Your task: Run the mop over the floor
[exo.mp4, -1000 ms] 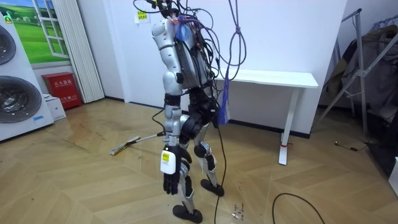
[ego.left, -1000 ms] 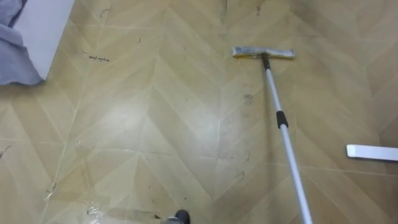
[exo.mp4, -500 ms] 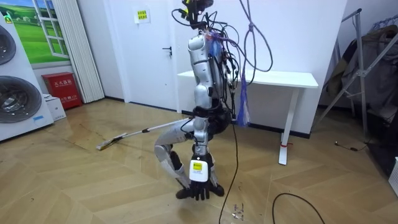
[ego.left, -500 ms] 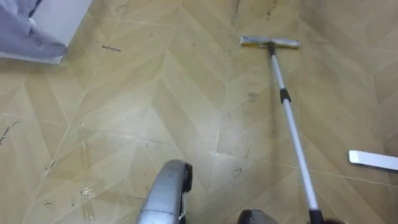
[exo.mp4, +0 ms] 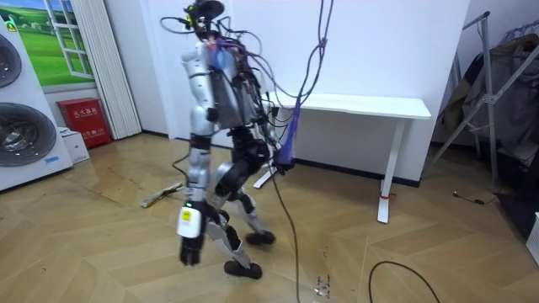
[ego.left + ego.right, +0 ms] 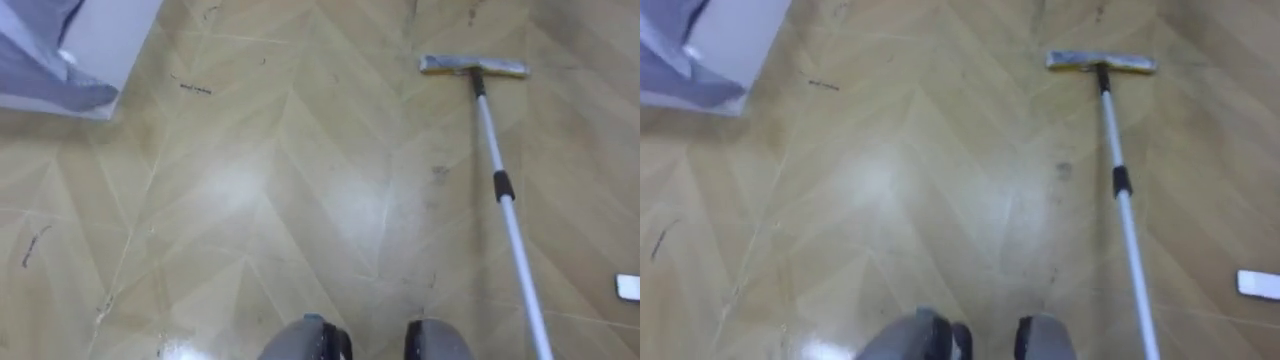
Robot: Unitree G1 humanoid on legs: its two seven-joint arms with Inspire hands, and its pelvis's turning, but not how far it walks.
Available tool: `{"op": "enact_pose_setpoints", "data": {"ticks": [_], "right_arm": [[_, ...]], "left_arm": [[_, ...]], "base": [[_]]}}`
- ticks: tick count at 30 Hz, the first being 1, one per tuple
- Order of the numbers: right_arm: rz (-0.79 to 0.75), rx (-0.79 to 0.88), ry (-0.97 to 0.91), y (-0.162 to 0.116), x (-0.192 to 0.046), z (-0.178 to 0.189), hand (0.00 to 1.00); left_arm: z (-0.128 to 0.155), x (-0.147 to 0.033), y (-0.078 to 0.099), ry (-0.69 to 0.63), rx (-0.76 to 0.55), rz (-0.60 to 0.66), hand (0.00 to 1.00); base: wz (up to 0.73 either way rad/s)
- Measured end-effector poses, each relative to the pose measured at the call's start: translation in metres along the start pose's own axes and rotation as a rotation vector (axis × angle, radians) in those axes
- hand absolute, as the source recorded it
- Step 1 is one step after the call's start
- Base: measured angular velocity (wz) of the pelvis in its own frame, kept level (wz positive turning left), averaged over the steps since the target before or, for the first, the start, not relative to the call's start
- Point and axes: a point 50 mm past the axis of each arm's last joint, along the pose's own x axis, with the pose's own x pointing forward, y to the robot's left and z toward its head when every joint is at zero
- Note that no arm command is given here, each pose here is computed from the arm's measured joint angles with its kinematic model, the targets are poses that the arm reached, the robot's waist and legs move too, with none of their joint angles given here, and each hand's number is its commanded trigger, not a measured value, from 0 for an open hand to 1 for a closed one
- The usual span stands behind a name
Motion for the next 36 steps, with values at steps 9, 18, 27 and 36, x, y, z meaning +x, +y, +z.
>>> {"op": "enact_pose_setpoints", "data": {"ticks": [9, 18, 27, 36], "right_arm": [[-0.056, 0.018, -0.111, -0.004, -0.020, 0.071, 1.00], [-0.018, 0.092, -0.621, -0.006, -0.107, 0.218, 1.00], [-0.119, 0.104, -0.212, -0.024, -0.023, 0.078, 1.00], [-0.040, 0.070, -0.035, 0.014, -0.005, 0.023, 1.00]], "left_arm": [[-0.028, -0.004, -0.014, 0.103, -0.042, -0.019, 0.00], [-0.022, -0.005, -0.014, 0.050, -0.032, -0.034, 0.00], [0.023, -0.002, -0.006, -0.076, -0.029, 0.012, 0.00], [0.005, -0.003, -0.014, 0.020, -0.063, 0.002, 0.00]], "base": [[-0.03], [-0.07], [0.28], [0.01]]}}
